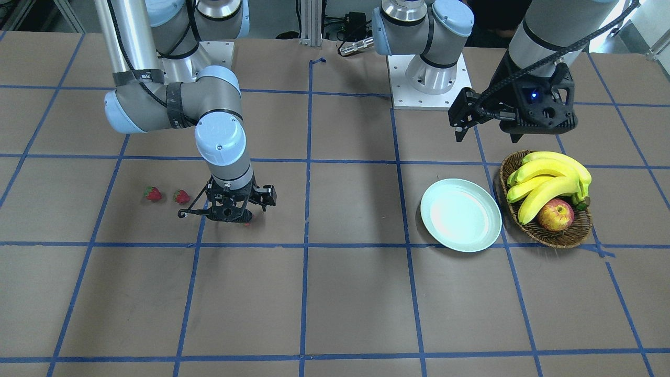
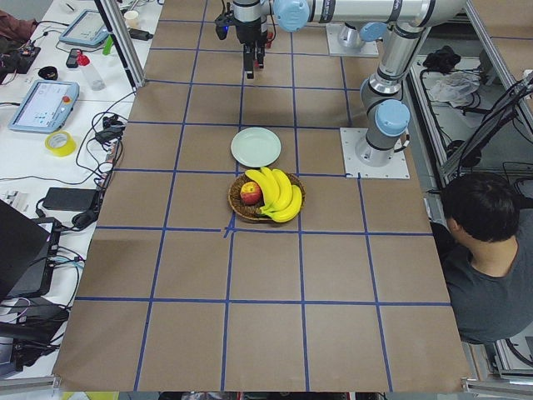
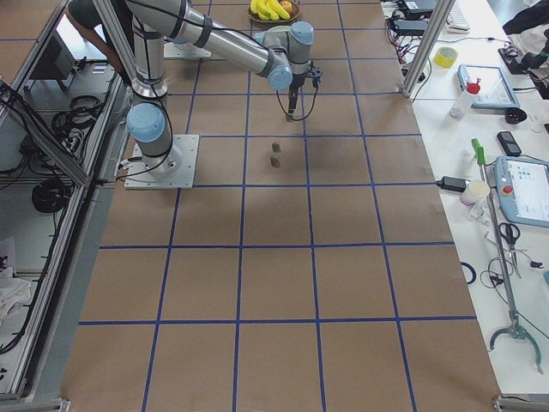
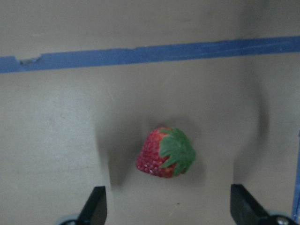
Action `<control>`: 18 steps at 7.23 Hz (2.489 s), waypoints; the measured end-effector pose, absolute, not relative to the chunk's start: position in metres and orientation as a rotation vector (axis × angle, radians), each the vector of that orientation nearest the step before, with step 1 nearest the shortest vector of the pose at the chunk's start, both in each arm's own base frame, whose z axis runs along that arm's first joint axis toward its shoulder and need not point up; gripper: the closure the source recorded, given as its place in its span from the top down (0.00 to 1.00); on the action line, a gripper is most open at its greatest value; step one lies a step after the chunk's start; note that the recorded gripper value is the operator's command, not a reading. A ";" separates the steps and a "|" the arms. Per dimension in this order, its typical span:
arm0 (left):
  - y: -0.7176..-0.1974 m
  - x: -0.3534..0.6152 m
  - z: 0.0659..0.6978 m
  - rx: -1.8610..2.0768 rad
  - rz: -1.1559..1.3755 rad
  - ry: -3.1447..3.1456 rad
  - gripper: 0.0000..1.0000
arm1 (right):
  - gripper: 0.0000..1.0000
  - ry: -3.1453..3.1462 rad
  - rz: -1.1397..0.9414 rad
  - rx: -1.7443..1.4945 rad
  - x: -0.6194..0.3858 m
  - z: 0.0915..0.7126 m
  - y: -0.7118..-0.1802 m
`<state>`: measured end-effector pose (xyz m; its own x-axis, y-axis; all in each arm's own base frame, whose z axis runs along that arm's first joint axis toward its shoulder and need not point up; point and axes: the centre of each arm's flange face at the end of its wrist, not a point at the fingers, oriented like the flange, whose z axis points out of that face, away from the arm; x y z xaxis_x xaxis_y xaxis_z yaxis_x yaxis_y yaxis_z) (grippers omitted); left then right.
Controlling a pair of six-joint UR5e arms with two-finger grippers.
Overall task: Collect all strawberries into plate
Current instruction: 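Lower the right gripper onto the lone strawberry and close on it, then carry the strawberry with the right gripper and set it beside the plate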
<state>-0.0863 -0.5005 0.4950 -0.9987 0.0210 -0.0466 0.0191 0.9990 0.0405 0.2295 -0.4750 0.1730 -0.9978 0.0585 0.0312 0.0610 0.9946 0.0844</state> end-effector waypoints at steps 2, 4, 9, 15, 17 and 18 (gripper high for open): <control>-0.501 -0.086 0.494 0.030 0.065 3.094 1.00 | 0.65 -3.106 -0.134 -0.095 0.230 0.167 -0.478; -0.502 -0.086 0.493 0.030 0.066 3.096 1.00 | 0.60 -3.111 -0.090 -0.104 0.232 0.177 -0.489; -0.503 -0.086 0.492 0.030 0.067 3.095 1.00 | 0.49 -3.114 -0.066 -0.110 0.234 0.180 -0.502; -0.503 -0.085 0.493 0.028 0.062 3.095 1.00 | 0.10 -3.117 -0.043 -0.117 0.235 0.188 -0.509; -0.503 -0.085 0.493 0.028 0.061 3.095 1.00 | 0.10 -3.128 -0.019 -0.176 0.240 0.208 -0.522; -0.503 -0.085 0.493 0.028 0.060 3.094 1.00 | 0.10 -3.155 -0.023 -0.256 0.251 0.219 -0.524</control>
<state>-0.0853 -0.5027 0.4930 -0.9988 0.0192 -0.0460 0.0174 0.9991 0.0391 0.2510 -0.5245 0.2187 -0.9866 0.1614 -0.0228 0.1610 0.9868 0.0167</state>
